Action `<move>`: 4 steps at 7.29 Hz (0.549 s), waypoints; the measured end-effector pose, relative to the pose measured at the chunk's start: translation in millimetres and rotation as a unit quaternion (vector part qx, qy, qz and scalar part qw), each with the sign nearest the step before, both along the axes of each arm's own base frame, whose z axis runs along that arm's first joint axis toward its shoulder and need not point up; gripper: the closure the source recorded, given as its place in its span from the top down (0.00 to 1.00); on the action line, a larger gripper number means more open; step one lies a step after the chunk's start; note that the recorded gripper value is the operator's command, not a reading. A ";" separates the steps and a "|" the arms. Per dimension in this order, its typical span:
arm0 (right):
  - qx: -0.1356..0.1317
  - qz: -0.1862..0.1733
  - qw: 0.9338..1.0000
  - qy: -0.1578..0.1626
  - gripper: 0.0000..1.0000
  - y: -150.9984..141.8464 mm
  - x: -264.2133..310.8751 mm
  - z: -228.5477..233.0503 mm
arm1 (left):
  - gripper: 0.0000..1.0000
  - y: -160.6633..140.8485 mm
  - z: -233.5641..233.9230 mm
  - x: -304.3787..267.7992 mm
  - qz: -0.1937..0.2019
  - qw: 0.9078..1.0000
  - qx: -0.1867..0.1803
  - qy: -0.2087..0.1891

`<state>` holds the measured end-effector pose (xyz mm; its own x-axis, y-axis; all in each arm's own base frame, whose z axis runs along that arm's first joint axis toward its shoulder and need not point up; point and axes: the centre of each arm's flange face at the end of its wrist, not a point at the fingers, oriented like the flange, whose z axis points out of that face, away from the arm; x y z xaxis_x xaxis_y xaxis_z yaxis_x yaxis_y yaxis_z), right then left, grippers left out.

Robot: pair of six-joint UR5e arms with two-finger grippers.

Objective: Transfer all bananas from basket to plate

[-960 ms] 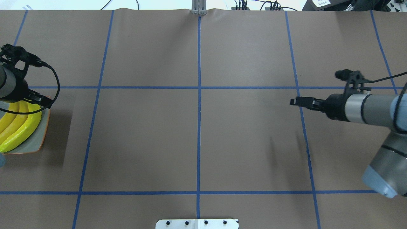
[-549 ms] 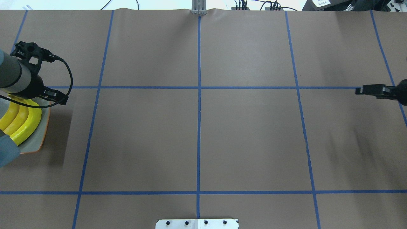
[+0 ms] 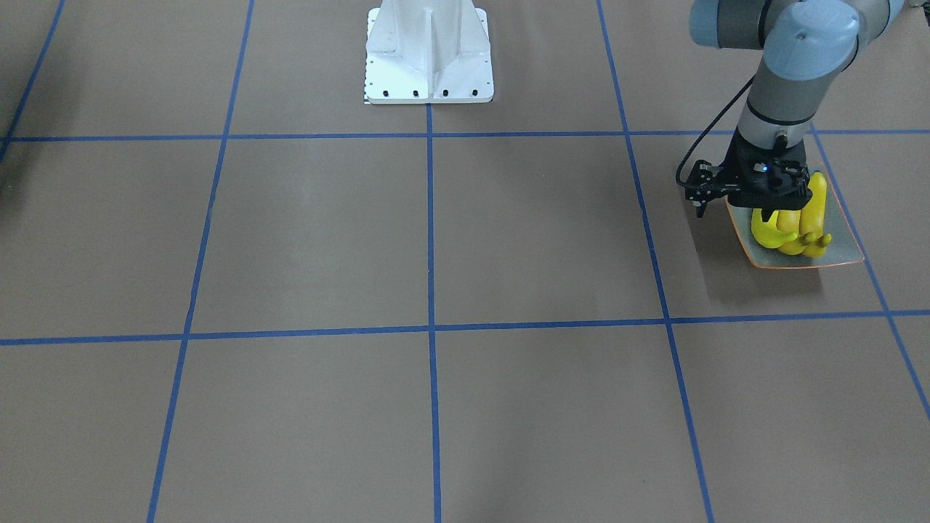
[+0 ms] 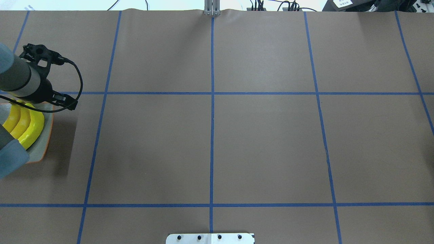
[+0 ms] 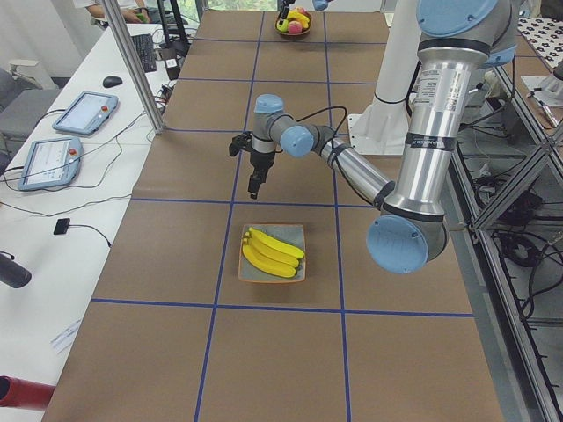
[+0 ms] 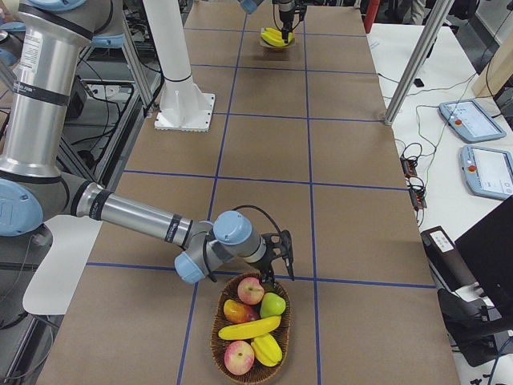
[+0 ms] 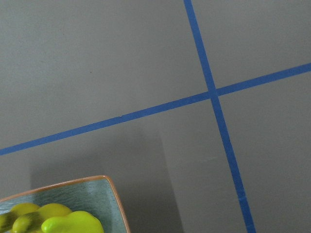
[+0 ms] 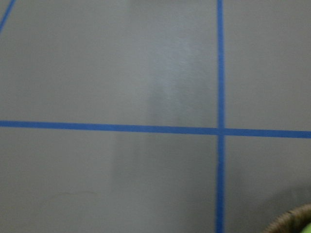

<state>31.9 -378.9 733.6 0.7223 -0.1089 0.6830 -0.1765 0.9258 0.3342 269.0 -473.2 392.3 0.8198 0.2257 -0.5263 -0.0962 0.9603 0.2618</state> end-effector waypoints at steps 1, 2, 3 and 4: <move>0.001 -0.011 1.000 0.005 1.00 13.8 18.7 26.4 | 1.00 -1.4 0.6 1.2 -0.001 1.000 -0.002 0.000; 0.001 -0.024 1.000 0.014 1.00 25.4 28.7 49.3 | 1.00 -1.7 0.7 1.8 -0.004 1.000 -0.003 0.000; -0.001 -0.034 0.999 0.020 1.00 33.5 33.1 66.1 | 1.00 -1.7 0.4 2.1 -0.007 1.000 -0.005 0.001; -0.006 -0.037 0.999 0.023 1.00 39.6 36.2 77.2 | 1.00 -1.7 0.5 2.2 -0.009 1.000 -0.006 0.001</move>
